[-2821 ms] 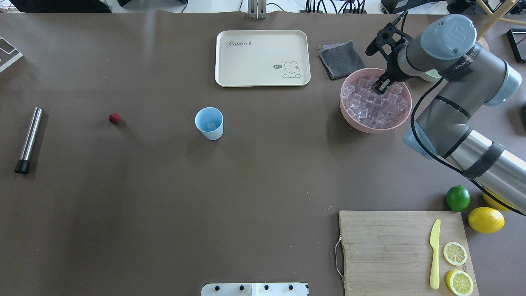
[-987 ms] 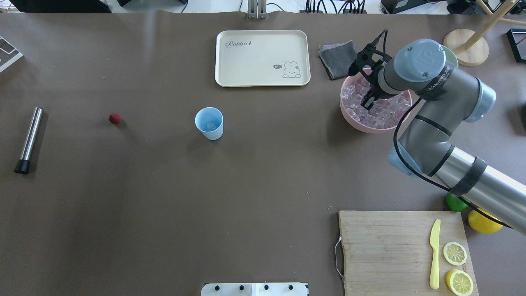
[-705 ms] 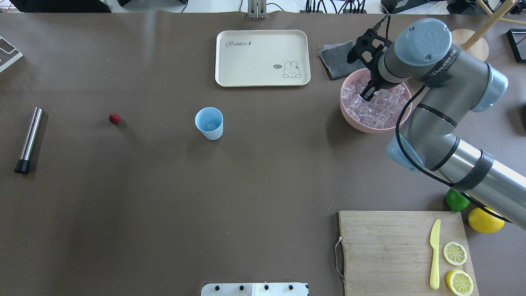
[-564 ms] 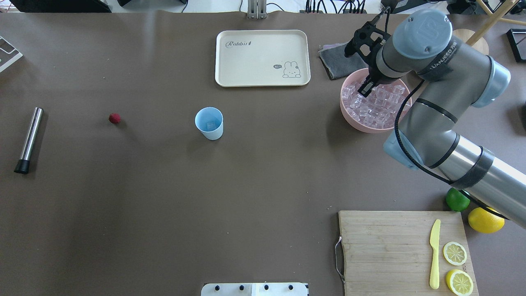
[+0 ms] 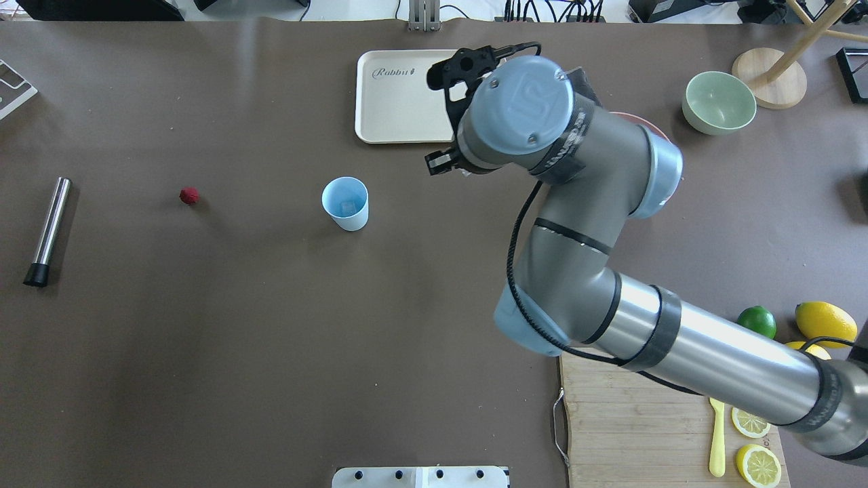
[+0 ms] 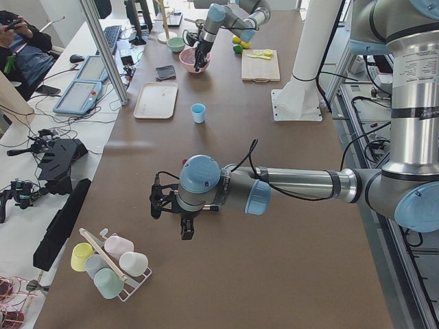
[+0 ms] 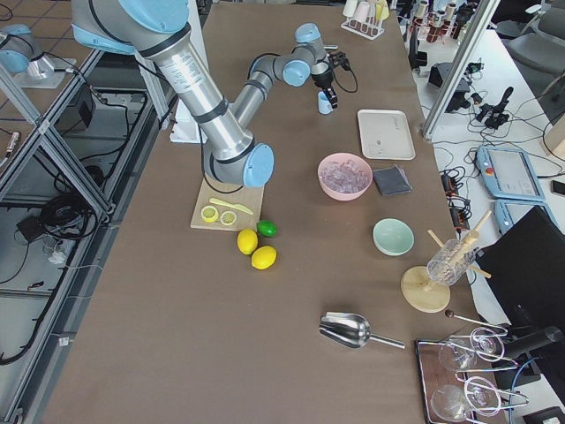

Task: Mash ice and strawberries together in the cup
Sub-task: 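Carry the ice cube to the light-blue cup and release it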

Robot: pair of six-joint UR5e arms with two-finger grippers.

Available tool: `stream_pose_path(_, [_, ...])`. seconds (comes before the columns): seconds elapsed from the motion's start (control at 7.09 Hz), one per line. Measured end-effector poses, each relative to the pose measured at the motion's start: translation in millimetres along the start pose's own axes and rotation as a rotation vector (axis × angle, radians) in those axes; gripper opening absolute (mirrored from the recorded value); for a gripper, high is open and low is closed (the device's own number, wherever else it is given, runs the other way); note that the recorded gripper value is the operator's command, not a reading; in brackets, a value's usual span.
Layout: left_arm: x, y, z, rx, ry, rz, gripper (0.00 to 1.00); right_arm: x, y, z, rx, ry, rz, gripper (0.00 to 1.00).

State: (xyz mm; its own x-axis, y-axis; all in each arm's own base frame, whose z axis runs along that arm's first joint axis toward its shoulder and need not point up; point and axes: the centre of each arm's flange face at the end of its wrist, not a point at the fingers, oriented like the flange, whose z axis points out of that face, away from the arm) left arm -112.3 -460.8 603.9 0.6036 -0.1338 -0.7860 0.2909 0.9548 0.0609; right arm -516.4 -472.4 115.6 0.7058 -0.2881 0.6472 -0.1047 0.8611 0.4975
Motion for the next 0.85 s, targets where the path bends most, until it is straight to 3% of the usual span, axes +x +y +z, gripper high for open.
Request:
stream_pose_path(0.28, [-1.2, -0.2, 1.1, -0.002, -0.001, -0.003, 0.98, -121.9, 14.4, -2.0, 0.069, -0.003, 0.118, 0.03])
stream_pose_path(0.42, [-2.0, -0.3, 1.7, -0.003, -0.002, -0.004, 0.98, -150.8, 17.8, 1.1, 0.096, 0.000, 0.136, 0.03])
stream_pose_path(0.85, [-2.8, 0.3, 2.3, -0.005, -0.002, -0.006, 0.98, -157.4, 18.5, 31.7, 0.200, -0.012, 0.160, 0.05])
